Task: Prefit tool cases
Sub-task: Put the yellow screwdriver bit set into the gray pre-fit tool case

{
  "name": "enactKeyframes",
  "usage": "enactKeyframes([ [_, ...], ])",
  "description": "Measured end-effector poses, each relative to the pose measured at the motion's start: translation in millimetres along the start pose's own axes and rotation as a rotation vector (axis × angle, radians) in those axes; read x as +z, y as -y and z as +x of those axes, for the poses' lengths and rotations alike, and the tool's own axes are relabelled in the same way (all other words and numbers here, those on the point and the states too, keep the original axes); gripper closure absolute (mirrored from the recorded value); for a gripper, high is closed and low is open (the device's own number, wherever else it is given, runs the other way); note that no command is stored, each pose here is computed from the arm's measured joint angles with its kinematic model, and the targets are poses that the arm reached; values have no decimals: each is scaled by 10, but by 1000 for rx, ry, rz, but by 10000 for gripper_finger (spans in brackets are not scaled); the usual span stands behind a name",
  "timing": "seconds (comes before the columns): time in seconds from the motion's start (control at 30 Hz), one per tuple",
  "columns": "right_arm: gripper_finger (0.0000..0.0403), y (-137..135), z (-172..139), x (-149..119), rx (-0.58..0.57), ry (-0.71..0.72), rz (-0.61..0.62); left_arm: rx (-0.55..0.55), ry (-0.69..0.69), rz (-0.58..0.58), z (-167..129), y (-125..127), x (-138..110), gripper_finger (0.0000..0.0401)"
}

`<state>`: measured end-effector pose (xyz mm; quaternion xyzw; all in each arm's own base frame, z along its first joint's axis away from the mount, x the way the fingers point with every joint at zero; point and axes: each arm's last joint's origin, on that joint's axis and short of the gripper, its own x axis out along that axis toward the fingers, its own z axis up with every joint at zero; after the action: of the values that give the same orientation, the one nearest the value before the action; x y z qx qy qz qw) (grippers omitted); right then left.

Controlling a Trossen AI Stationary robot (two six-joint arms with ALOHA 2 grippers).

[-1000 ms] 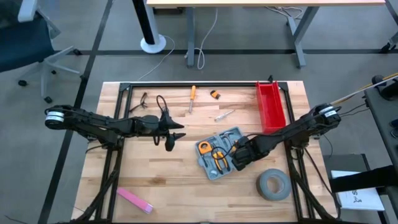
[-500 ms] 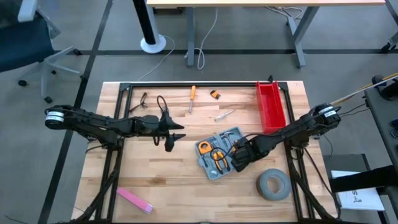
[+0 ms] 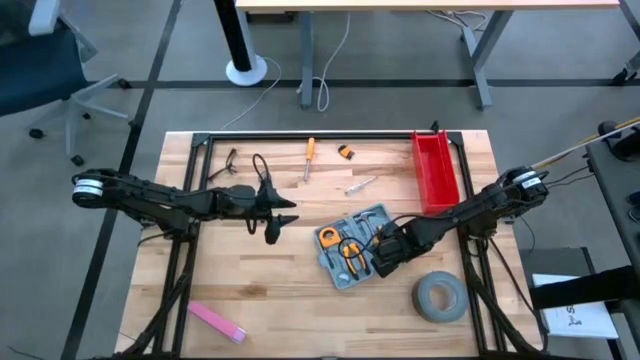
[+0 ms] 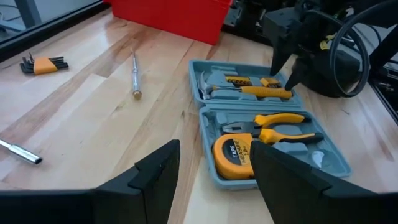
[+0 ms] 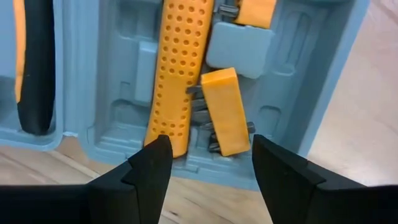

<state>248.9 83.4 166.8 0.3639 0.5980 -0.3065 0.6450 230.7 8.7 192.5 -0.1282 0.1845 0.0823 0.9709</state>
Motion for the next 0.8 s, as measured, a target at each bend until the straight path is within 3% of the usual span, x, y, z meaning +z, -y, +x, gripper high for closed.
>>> enactKeyframes([
  [0.23,202,48,52,4,-10,-7,7,0,0,4,0,0,0,197],
  [0.57,214,-85,73,43,152,9,-47,1,0,4,0,-2,1,197],
  [0.8,224,-94,66,37,165,-19,-18,0,0,4,0,-2,1,197],
])
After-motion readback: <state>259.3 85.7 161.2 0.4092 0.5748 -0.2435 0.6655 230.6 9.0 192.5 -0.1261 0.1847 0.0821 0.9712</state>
